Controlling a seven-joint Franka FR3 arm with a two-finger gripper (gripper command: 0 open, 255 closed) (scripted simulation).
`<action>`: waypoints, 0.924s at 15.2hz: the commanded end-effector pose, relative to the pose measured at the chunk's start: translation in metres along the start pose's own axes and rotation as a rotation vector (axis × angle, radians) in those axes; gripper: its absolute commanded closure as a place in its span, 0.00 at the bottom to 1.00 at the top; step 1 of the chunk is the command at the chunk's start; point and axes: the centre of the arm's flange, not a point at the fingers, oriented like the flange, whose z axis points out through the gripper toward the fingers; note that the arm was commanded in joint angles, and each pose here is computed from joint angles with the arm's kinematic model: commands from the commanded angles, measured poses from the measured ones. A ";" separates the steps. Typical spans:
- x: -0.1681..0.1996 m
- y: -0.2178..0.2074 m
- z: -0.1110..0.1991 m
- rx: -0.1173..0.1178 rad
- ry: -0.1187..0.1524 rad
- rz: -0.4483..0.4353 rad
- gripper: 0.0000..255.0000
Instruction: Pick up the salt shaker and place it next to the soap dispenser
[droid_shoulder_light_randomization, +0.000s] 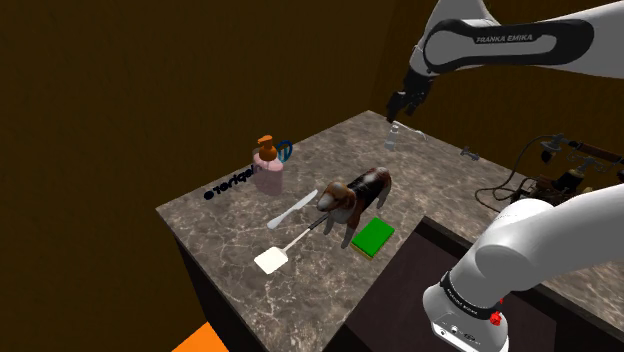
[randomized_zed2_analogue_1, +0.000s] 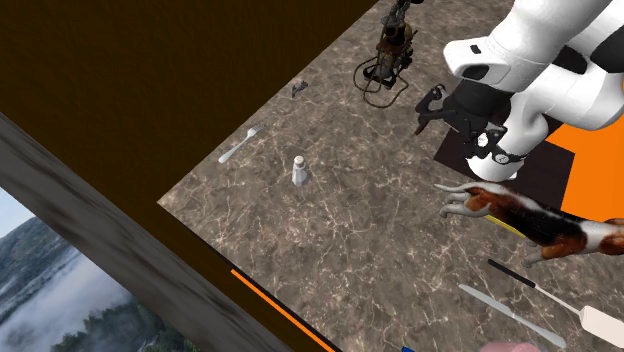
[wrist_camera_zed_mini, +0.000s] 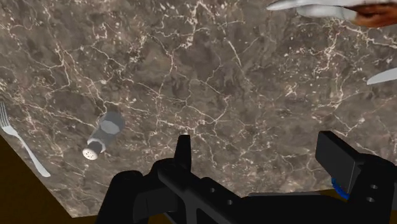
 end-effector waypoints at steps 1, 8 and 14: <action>0.008 0.020 0.017 0.000 0.003 0.014 0.00; 0.039 0.085 0.075 0.003 0.008 0.065 0.00; 0.064 0.142 0.124 0.005 0.012 0.109 0.00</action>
